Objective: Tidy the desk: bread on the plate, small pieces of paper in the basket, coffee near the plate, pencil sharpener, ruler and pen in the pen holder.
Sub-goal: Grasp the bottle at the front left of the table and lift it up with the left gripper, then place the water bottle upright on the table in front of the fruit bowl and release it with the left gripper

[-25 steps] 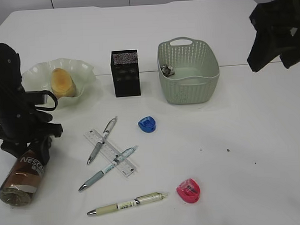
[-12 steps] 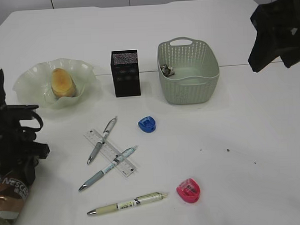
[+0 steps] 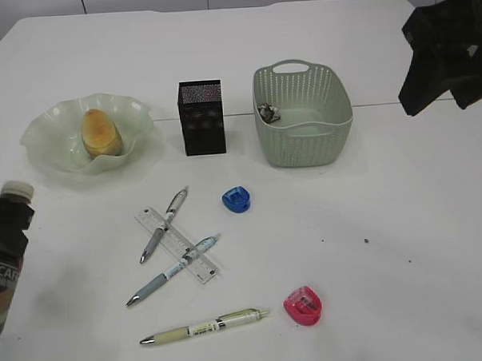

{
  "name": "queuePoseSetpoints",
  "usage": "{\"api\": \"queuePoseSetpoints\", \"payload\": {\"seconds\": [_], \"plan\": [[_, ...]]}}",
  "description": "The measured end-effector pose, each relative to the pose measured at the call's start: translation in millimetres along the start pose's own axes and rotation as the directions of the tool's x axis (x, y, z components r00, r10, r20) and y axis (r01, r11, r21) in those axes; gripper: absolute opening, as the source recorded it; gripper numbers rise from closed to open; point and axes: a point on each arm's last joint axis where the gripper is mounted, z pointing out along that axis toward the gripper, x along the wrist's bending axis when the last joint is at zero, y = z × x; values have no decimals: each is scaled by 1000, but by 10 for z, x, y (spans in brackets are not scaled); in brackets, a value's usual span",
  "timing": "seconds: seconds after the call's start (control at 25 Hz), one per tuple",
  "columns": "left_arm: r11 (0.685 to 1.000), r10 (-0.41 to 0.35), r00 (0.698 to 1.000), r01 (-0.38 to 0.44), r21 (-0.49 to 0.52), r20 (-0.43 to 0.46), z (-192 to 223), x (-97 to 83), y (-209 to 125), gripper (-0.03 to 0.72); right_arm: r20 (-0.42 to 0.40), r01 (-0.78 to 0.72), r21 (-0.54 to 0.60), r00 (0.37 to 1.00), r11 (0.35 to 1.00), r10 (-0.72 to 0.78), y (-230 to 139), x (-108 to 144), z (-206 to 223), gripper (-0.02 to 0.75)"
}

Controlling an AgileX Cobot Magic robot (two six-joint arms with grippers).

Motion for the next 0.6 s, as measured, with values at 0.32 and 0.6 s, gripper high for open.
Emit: {"api": "queuePoseSetpoints", "payload": {"seconds": [0.32,0.6], "plan": [[904,13,998,13,-428,58,-550,11,-94,283,0,0,0,1000,1000,0,0,0,0,444],[703,37,996,34,-710,85,-256,35,-115,283,0,0,2,1000,1000,0,-2,0,0,444]]}}
